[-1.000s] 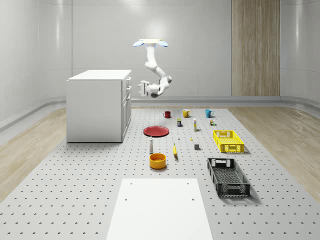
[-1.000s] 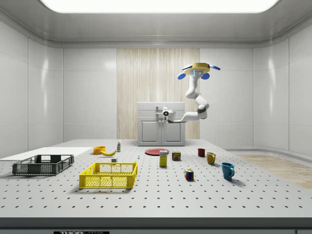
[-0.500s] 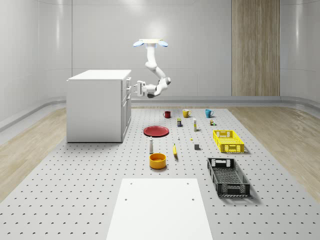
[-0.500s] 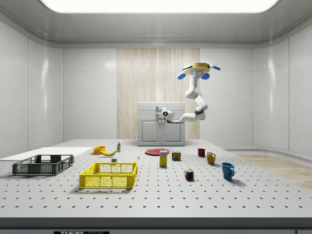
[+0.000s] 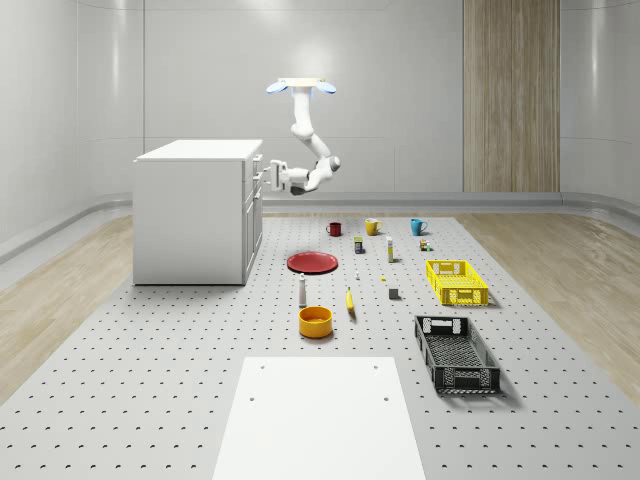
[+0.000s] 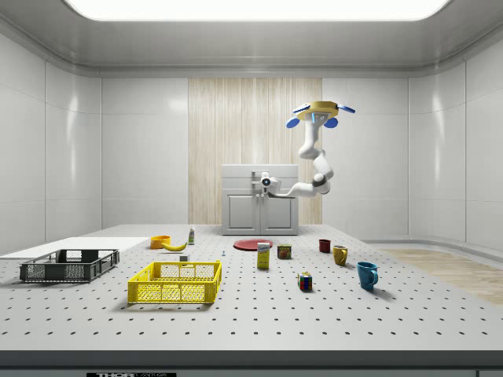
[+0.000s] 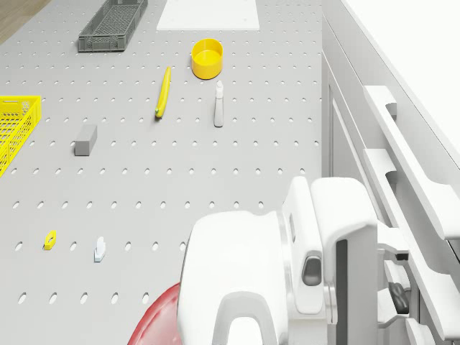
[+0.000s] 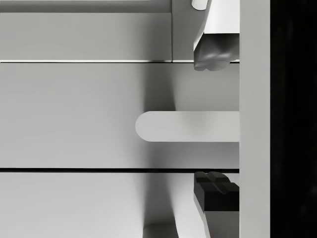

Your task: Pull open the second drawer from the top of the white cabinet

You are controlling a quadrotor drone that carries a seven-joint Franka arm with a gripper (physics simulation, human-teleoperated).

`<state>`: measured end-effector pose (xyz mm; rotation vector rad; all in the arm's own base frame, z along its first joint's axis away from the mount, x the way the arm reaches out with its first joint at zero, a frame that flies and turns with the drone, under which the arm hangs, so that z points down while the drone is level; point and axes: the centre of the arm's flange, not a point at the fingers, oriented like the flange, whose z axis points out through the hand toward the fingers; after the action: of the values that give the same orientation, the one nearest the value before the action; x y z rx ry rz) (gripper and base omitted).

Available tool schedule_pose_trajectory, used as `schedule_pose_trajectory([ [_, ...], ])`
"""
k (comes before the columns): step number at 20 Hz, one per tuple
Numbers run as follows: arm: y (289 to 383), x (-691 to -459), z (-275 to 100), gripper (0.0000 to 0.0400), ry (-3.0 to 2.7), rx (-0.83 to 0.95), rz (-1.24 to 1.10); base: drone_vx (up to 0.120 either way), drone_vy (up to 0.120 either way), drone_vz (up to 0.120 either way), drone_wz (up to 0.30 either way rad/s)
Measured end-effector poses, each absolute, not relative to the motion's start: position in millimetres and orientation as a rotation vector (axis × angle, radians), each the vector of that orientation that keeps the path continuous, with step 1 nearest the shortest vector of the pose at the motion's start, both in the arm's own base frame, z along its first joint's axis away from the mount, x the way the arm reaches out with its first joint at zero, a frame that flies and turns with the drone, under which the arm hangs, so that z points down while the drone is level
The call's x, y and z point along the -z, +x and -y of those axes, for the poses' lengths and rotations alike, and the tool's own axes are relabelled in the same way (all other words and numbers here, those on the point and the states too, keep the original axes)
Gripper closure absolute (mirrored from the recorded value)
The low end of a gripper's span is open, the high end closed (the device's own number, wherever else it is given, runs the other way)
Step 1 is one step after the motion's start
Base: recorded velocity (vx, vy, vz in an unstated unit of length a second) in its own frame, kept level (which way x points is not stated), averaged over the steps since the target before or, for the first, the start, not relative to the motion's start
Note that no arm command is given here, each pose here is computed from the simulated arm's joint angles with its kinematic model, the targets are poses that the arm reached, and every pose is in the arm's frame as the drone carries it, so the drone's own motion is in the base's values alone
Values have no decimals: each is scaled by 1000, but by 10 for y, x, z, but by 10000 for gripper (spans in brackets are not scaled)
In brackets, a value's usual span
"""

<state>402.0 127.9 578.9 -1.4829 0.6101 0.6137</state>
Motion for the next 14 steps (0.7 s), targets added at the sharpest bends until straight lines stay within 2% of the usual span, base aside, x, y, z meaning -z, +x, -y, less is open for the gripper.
schedule_pose_trajectory([
  [14, 4021, -5750, -1599, 100, -1483, -614, -610, 0, 0, 0, 0],
])
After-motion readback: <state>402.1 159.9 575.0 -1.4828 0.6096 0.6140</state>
